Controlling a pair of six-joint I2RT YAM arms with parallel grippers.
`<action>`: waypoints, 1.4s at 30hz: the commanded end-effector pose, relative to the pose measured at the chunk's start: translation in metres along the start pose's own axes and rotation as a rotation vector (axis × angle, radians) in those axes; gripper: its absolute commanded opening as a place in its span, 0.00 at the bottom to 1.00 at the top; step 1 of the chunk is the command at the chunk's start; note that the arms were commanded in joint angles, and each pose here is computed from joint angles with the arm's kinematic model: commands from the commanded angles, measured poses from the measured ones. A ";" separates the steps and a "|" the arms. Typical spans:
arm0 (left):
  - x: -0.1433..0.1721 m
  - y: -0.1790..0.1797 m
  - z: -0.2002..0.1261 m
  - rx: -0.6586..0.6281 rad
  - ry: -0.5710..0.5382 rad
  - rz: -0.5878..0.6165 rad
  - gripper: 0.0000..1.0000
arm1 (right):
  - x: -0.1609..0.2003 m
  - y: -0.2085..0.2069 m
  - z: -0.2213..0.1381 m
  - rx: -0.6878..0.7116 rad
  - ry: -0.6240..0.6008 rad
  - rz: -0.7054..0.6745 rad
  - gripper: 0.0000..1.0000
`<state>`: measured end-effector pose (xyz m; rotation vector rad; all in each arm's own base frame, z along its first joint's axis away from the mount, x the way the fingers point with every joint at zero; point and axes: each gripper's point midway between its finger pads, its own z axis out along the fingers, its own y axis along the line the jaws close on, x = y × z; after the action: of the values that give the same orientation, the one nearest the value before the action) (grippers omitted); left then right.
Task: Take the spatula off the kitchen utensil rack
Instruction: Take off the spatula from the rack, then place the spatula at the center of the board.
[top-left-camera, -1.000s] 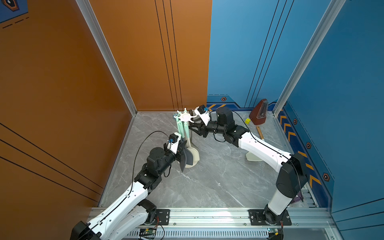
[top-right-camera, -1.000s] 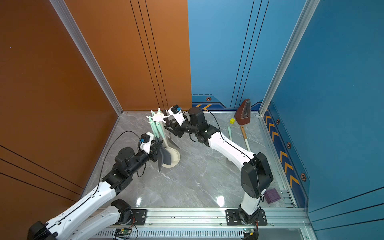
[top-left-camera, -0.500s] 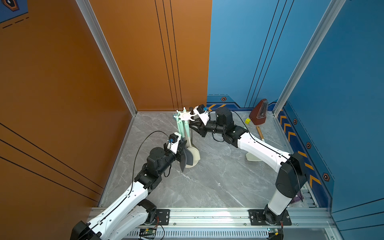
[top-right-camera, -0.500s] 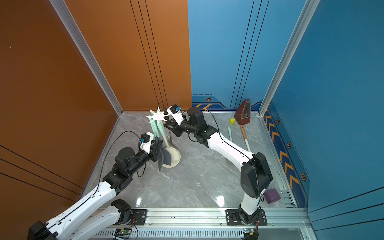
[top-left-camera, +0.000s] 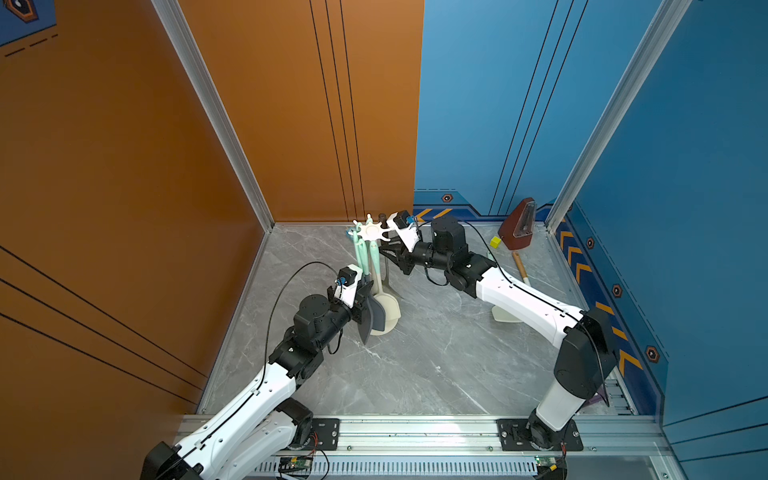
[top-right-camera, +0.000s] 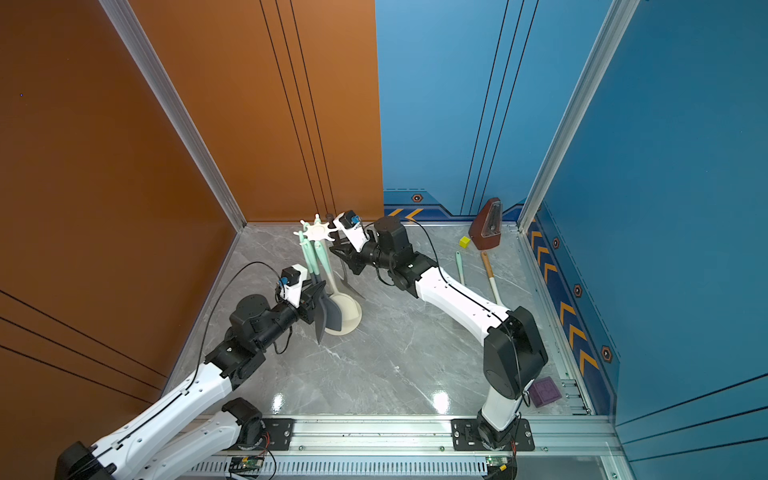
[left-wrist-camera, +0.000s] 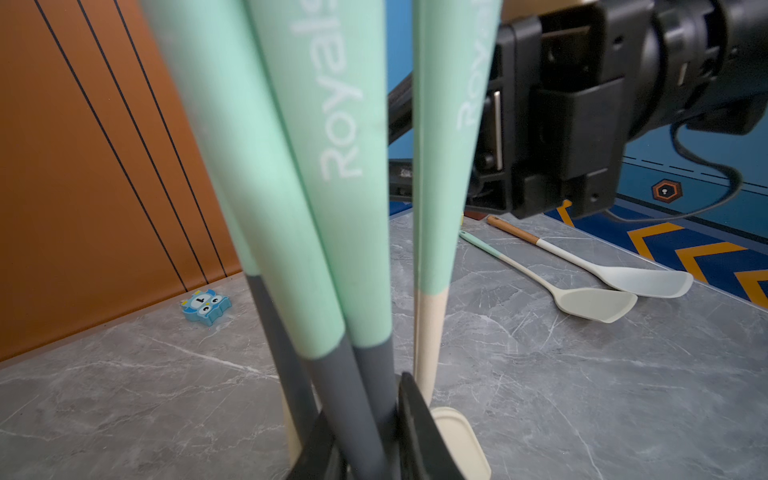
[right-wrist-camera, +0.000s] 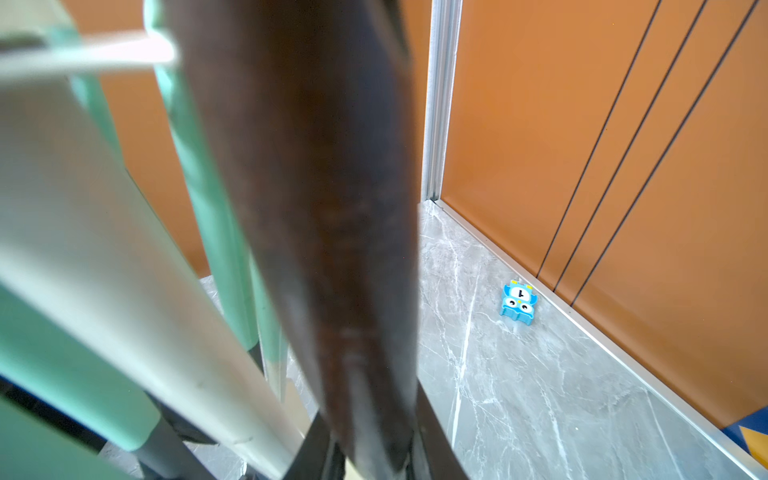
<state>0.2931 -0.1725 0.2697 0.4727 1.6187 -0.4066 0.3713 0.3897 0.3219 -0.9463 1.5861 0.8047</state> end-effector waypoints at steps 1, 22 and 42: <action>0.032 0.003 0.000 -0.012 0.096 0.028 0.22 | -0.014 -0.022 -0.017 0.146 -0.050 -0.011 0.10; 0.031 0.002 0.001 -0.006 0.097 0.030 0.22 | -0.006 -0.069 -0.036 0.412 -0.008 0.018 0.02; 0.031 0.002 -0.001 -0.003 0.094 0.029 0.22 | -0.014 -0.127 -0.096 0.864 0.118 0.145 0.00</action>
<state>0.2928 -0.1725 0.2692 0.4735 1.6193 -0.4071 0.4420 0.2723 0.3310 -0.3730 1.8724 0.1646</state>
